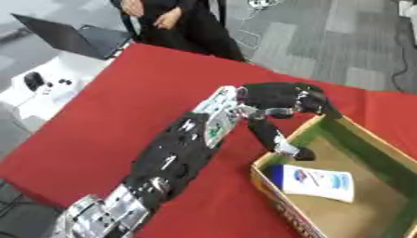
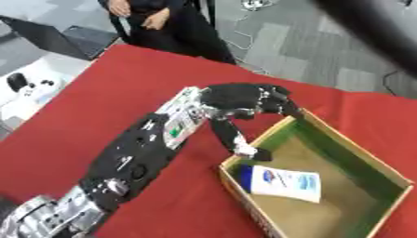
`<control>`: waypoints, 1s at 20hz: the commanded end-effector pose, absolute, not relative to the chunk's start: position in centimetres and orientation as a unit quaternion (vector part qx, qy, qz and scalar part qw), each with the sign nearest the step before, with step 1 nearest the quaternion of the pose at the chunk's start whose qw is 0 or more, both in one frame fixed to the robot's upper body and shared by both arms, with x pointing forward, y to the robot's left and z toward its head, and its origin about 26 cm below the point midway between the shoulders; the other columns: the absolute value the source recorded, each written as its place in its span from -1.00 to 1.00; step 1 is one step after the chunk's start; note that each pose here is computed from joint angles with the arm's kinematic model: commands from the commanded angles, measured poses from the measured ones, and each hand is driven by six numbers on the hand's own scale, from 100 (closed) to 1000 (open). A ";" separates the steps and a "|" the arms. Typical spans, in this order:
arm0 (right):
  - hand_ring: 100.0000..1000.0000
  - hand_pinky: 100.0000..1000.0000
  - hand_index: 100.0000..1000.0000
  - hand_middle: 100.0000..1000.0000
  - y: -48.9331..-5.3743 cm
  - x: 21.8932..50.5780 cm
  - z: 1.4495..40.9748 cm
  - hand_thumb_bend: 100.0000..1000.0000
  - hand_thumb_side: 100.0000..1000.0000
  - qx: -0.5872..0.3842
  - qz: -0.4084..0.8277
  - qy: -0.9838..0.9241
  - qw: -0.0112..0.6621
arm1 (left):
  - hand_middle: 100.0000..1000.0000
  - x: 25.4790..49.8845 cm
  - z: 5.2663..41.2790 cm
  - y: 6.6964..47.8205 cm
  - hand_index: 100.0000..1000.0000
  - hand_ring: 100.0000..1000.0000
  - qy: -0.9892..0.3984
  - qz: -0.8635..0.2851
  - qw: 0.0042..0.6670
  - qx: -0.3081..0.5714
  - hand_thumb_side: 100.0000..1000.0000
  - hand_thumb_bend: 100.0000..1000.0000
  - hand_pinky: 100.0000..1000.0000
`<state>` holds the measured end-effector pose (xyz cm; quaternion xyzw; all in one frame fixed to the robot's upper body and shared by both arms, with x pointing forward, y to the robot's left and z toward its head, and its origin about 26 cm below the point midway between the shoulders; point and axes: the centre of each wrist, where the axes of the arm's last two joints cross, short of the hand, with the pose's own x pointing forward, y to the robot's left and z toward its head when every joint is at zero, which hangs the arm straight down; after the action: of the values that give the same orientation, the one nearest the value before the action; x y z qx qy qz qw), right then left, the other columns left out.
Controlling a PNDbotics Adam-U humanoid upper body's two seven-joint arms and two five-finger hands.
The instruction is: Pick up objects on the table and place them in the box.
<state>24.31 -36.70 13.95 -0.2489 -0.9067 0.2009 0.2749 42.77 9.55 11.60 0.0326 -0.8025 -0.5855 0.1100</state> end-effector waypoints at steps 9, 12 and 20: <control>-0.54 -0.92 -0.37 -0.38 -37.1 23.2 13.4 -0.86 0.98 -0.281 0.205 -0.895 0.279 | 0.15 33.9 20.5 19.4 0.54 -0.08 -0.932 -0.279 0.159 0.165 1.00 -0.33 0.12; -0.54 -0.92 -0.33 -0.38 -37.1 22.8 12.6 -0.86 0.96 -0.294 0.191 -0.893 0.282 | 0.12 31.1 21.7 19.7 0.51 -0.14 -0.946 -0.228 0.172 0.152 1.00 -0.31 0.00; -0.54 -0.93 -0.34 -0.37 -36.6 22.3 11.4 -0.84 0.96 -0.316 0.172 -0.890 0.280 | 0.12 30.4 22.1 19.6 0.51 -0.17 -0.943 -0.266 0.165 0.110 1.00 -0.35 -0.05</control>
<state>22.39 -36.65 10.77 -0.3106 -0.8890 0.1663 0.2924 30.72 19.44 21.53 0.1153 -0.9427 -0.2577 0.1781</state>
